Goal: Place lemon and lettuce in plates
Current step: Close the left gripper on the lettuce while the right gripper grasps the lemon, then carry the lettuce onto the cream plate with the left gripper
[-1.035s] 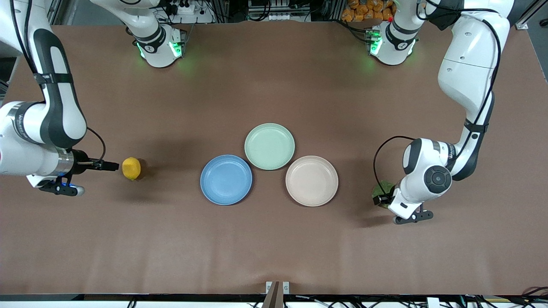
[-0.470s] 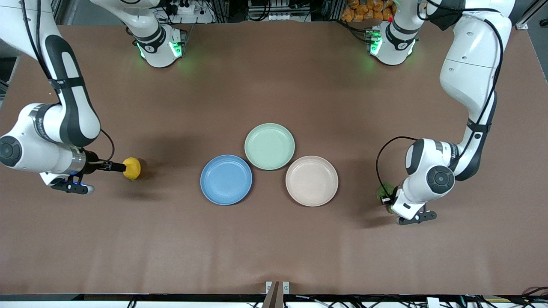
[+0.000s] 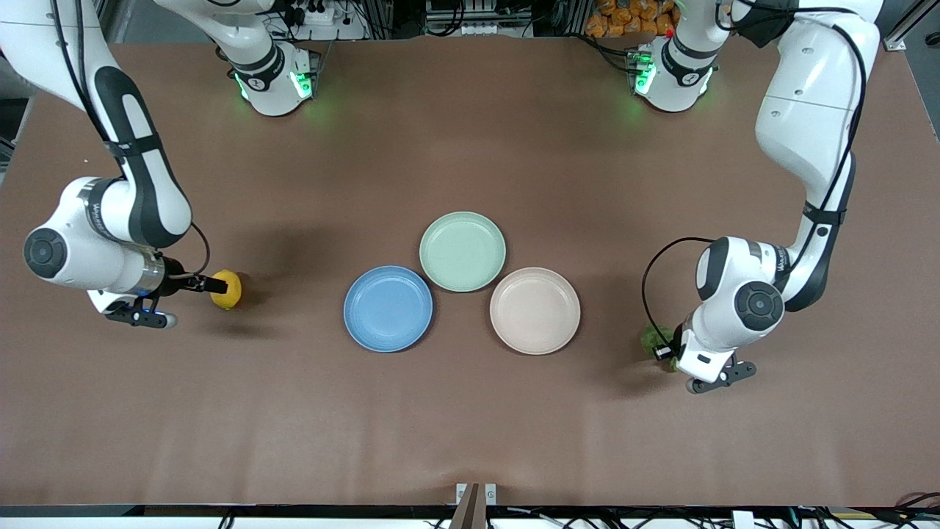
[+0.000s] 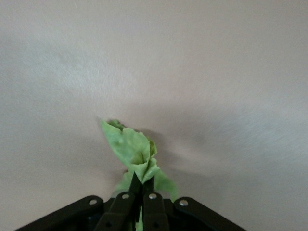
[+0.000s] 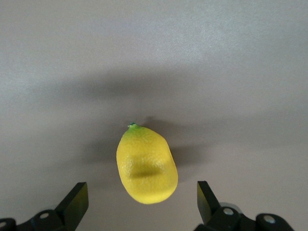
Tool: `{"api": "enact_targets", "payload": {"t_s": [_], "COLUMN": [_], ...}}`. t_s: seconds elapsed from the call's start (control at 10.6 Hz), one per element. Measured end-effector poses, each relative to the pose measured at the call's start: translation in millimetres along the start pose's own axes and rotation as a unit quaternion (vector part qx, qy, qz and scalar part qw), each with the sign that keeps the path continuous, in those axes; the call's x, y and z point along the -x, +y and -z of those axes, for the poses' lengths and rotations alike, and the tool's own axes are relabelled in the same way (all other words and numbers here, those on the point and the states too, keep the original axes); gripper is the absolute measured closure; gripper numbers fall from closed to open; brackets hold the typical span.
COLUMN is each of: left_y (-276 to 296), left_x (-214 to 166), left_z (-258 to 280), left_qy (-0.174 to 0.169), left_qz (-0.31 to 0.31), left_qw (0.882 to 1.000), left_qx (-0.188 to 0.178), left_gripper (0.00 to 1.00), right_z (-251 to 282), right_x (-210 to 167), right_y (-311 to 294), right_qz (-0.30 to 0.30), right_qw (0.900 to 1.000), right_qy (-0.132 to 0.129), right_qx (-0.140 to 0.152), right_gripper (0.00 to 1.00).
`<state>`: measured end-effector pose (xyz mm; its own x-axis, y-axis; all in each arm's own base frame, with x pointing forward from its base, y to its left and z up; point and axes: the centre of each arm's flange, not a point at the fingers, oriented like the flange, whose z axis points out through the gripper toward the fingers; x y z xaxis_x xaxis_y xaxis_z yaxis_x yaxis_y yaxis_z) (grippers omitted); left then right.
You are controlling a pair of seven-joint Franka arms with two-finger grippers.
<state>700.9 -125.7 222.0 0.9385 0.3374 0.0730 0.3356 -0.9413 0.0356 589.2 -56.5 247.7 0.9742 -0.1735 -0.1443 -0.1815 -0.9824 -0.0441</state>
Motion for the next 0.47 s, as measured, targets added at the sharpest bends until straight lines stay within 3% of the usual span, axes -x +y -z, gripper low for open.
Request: {"api": "enact_targets", "payload": {"t_s": [0.28,0.47], "left_y": [8,18], "left_x": [-4,-4], "left_z": [28,55], "left_qy": [0.014,0.009], "left_qz": [0.027,0.058], "left_qw": [0.999,0.997], "left_qx": [0.016,0.055], "left_gripper": [0.96,0.96], "right_z": [-17,-24], "right_x": [7,10], "right_y": [1,2], "right_qz": [-0.001,-0.001], "right_qw": [1.000,1.000], "right_qy": [0.014,0.021], "right_qx": [0.002,0.003], "right_gripper": [0.00,0.00]}}
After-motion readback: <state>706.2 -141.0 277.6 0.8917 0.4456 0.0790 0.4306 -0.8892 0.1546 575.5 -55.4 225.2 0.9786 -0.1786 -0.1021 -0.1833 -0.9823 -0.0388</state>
